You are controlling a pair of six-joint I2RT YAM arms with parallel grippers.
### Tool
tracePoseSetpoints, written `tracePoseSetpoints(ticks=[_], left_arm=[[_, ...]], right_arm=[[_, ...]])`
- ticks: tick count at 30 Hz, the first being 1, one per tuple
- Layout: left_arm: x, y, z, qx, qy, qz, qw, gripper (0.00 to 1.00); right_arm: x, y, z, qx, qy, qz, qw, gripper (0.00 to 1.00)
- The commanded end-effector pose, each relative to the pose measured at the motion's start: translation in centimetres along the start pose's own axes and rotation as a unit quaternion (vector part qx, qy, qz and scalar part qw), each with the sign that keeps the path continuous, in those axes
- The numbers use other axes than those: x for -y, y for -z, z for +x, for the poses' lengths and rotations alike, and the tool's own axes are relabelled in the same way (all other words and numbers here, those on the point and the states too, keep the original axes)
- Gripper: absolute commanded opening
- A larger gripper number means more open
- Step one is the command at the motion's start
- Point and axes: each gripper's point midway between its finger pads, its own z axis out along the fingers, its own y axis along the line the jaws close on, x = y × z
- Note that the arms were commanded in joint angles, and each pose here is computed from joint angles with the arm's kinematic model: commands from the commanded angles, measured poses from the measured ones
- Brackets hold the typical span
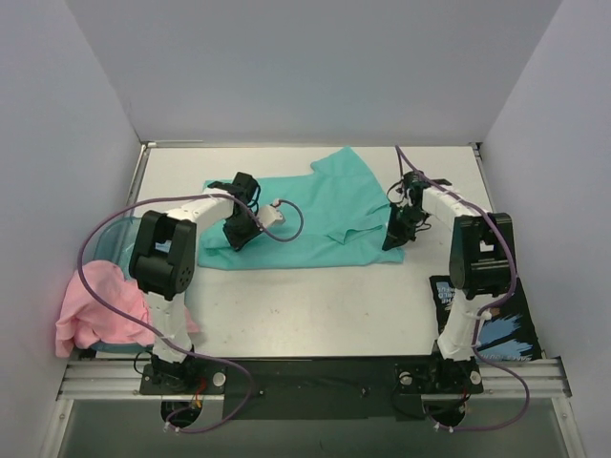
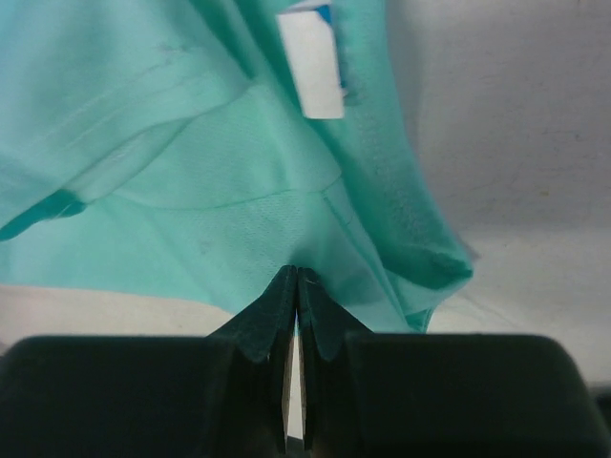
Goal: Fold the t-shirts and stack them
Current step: Fold the flattened tshirt in 1/3 of the way
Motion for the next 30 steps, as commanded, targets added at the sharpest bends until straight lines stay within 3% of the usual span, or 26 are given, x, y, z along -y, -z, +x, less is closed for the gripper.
tracePoseSetpoints(ticks=[1, 10, 16, 19, 23, 24, 27, 30], left_arm=[[-2.9, -0.4, -1.3, 0.000, 0.003, -0.033, 0.999, 0.12], [-10.7, 1.6, -2.1, 0.057, 0.107, -0.092, 0.988, 0.16], [-16.2, 0.8, 0.6, -0.004, 0.118, -0.192, 0.974, 0.19], [-17.2, 3.0, 0.1, 0.006, 0.132, -0.212, 0.968, 0.19], [-14.4, 7.1, -2.0, 0.072, 0.118, -0.184, 0.973, 0.22], [-12.7, 8.2, -2.4, 0.096, 0.097, -0.166, 0.977, 0.25], [-9.1, 7.8, -1.4, 0.096, 0.043, -0.134, 0.985, 0.39], [-6.2, 5.9, 1.9, 0.058, -0.011, -0.111, 0.992, 0.50]], right_arm=[[1.7, -1.3, 0.9, -0.017, -0.019, 0.028, 0.999, 0.00], [2.7, -2.3, 1.3, -0.036, -0.026, 0.042, 0.998, 0.00], [2.4, -1.5, 0.8, -0.030, -0.020, 0.039, 0.999, 0.00], [2.3, -0.1, 0.1, -0.010, -0.020, 0.043, 0.999, 0.00], [3.9, 3.4, -0.7, 0.047, -0.052, 0.080, 0.994, 0.09], [4.2, 3.9, -0.7, 0.057, -0.062, 0.085, 0.993, 0.21], [5.2, 5.0, -0.1, 0.077, -0.069, 0.106, 0.989, 0.41], [5.3, 4.3, 1.2, 0.057, -0.073, 0.098, 0.991, 0.46]])
